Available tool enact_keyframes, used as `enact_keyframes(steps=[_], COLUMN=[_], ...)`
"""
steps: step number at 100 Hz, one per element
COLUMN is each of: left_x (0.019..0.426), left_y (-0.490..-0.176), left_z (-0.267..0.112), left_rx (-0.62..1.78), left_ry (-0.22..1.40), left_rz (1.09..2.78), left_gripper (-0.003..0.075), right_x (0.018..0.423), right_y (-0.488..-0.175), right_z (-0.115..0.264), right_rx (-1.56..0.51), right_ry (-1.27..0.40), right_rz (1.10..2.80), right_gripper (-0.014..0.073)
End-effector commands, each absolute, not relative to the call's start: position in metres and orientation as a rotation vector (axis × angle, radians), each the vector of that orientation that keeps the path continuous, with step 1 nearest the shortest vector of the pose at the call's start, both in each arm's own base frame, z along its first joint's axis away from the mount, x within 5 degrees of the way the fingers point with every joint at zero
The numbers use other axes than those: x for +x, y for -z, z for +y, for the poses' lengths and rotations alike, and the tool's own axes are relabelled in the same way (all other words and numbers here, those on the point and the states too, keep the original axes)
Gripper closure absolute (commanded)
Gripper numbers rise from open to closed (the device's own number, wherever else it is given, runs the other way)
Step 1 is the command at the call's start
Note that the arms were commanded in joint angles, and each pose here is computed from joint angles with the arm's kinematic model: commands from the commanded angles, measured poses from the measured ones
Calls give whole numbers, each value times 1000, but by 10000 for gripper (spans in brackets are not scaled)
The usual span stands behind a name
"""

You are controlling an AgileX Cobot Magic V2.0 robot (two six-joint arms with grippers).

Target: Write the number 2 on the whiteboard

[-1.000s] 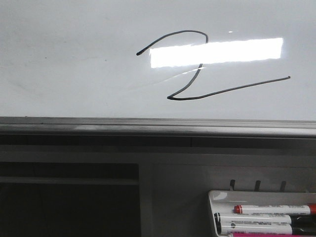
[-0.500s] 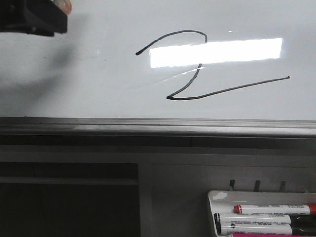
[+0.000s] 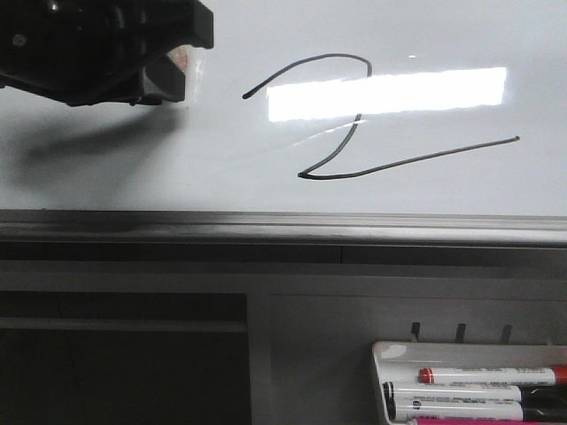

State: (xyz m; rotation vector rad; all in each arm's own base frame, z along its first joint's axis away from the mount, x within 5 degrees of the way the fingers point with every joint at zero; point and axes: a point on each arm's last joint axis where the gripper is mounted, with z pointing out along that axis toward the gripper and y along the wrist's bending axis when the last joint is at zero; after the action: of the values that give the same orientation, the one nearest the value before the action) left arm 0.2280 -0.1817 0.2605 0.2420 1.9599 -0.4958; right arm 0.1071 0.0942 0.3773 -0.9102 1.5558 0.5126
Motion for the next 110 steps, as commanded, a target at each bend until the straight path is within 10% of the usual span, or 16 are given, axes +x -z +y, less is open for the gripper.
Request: enact_keyframes(steps=[1,76,110], left_x=[233,255,257], left_y=[-285,-245,-245], left_z=[-187,-196,-194], left_rx=[220,95,47], left_ry=[543,582,584], left_rz=[1825,1929,1932], left_gripper=[725,715,363], right_x=[110,110,110], right_y=[-390,-390,-390], right_z=[92,92,92], right_rx=[-832,-828,-828], right_ry=[-510,-517,-517], right_rz=[1517,1517,1517], right_gripper=[666,666,666])
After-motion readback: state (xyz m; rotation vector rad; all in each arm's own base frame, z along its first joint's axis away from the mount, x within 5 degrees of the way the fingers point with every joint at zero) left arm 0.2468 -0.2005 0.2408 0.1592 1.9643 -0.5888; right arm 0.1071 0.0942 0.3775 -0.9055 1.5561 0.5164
